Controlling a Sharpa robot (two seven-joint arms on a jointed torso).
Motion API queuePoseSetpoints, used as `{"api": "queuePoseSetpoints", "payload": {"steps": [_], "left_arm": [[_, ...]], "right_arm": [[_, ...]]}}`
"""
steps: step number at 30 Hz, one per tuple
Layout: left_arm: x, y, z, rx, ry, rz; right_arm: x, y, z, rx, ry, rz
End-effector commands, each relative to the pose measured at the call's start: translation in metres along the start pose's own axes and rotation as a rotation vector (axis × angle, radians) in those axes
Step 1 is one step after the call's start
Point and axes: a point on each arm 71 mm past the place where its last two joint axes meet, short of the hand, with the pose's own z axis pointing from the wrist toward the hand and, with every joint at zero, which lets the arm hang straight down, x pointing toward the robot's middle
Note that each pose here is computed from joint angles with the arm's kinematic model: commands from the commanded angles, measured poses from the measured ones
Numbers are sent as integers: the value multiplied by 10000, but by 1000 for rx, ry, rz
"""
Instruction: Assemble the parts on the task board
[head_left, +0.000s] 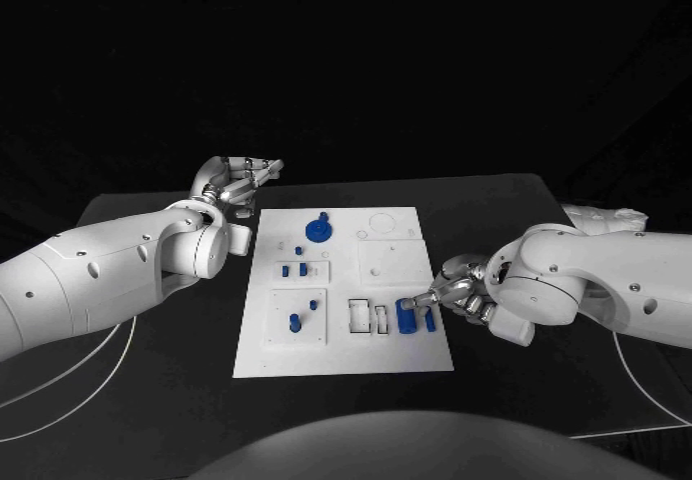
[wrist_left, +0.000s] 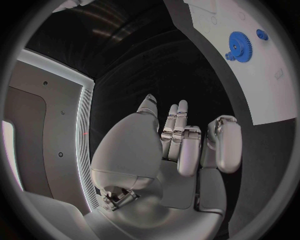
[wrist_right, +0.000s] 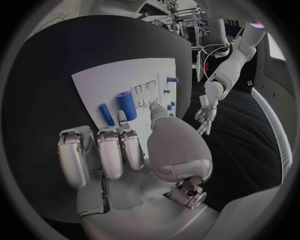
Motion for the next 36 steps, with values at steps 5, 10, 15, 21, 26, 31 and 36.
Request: {"api": "queuePoseSetpoints", "payload": {"steps": [5,10,15,21,26,31,36], "left_arm": [[22,-16,0,12,17,-5],[16,-15,-1,12,17,-5],[16,-14,0,12,18,-5],[16,-14,0,11,18,-5],[14,-13,0,11,18,-5],[17,-14,1,11,19,-6],[24,-15,2,11,22,-7]], "right_arm": [[57,2,54,31,2,15],[100,26,90,27,6,21],[125,53,117,29,1,29],[134,70,142,36,-3,29],[146,92,173,36,-4,28],[186,134,211,31,-1,25],[225,165,245,32,4,21]]}}
